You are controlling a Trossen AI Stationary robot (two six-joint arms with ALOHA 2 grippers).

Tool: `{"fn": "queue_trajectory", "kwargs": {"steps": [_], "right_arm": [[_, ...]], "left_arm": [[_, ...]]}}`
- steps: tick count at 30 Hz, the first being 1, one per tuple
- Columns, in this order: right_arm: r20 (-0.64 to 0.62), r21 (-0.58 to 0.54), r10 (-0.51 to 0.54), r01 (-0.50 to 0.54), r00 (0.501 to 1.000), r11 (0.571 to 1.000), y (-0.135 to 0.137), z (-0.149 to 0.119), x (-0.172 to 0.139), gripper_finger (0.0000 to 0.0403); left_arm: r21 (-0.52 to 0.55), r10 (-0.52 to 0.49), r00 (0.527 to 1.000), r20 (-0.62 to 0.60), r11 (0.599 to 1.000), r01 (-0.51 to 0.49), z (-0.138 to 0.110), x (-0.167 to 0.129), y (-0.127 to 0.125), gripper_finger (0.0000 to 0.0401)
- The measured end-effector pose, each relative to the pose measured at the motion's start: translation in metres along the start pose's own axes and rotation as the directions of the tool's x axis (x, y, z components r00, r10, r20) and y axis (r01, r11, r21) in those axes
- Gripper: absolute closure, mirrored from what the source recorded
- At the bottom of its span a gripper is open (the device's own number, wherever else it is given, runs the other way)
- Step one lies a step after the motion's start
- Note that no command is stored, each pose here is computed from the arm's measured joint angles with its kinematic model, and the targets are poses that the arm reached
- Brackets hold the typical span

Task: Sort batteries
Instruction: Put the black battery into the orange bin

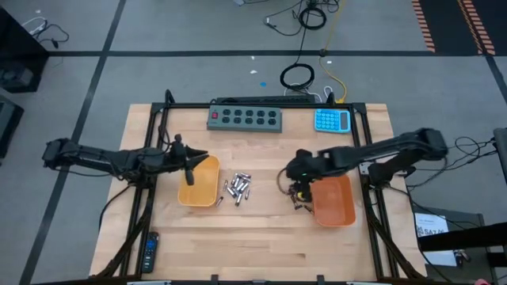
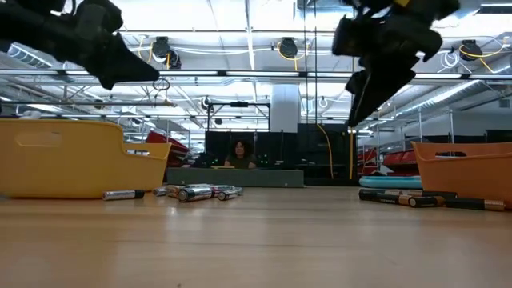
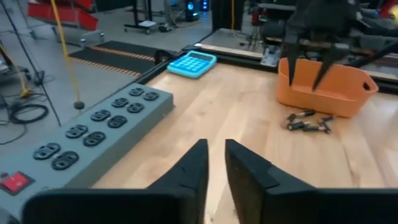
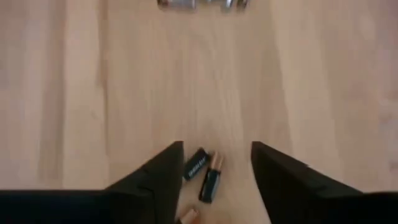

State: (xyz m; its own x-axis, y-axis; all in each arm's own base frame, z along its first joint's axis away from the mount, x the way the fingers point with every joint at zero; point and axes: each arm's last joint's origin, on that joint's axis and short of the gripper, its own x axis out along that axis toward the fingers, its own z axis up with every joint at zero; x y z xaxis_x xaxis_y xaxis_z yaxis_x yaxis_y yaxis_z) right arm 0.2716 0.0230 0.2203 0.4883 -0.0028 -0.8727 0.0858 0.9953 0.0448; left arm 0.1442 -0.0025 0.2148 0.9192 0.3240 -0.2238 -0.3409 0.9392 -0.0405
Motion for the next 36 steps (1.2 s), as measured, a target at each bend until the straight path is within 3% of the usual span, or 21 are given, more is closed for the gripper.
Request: {"fn": "queue_trajectory", "kwargs": {"steps": [4, 12, 25, 36], "right_arm": [[-0.167, -0.008, 0.020, -0.022, 0.986, 1.000, 0.002, 0.006, 0.015, 0.0208], [-0.329, -0.008, 0.008, -0.011, 0.944, 1.000, -0.005, 0.006, 0.047, 0.0254], [-0.422, 0.065, -0.002, 0.033, 0.906, 0.997, -0.006, -0.002, 0.067, 0.0261], [-0.489, 0.059, -0.018, 0.053, 0.872, 0.997, -0.004, -0.009, 0.079, 0.0261]], "left_arm": [[-0.011, 0.010, 1.000, 0.013, 1.000, -0.010, 0.010, 0.006, -0.004, 0.0305], [0.062, 0.009, 1.000, 0.008, 0.998, -0.009, 0.013, 0.018, -0.010, 0.0304], [0.110, 0.005, 1.000, -0.006, 0.994, -0.005, 0.011, 0.022, -0.011, 0.0304], [0.128, 0.007, 1.000, -0.009, 0.992, -0.006, 0.011, 0.022, -0.009, 0.0304]]}}
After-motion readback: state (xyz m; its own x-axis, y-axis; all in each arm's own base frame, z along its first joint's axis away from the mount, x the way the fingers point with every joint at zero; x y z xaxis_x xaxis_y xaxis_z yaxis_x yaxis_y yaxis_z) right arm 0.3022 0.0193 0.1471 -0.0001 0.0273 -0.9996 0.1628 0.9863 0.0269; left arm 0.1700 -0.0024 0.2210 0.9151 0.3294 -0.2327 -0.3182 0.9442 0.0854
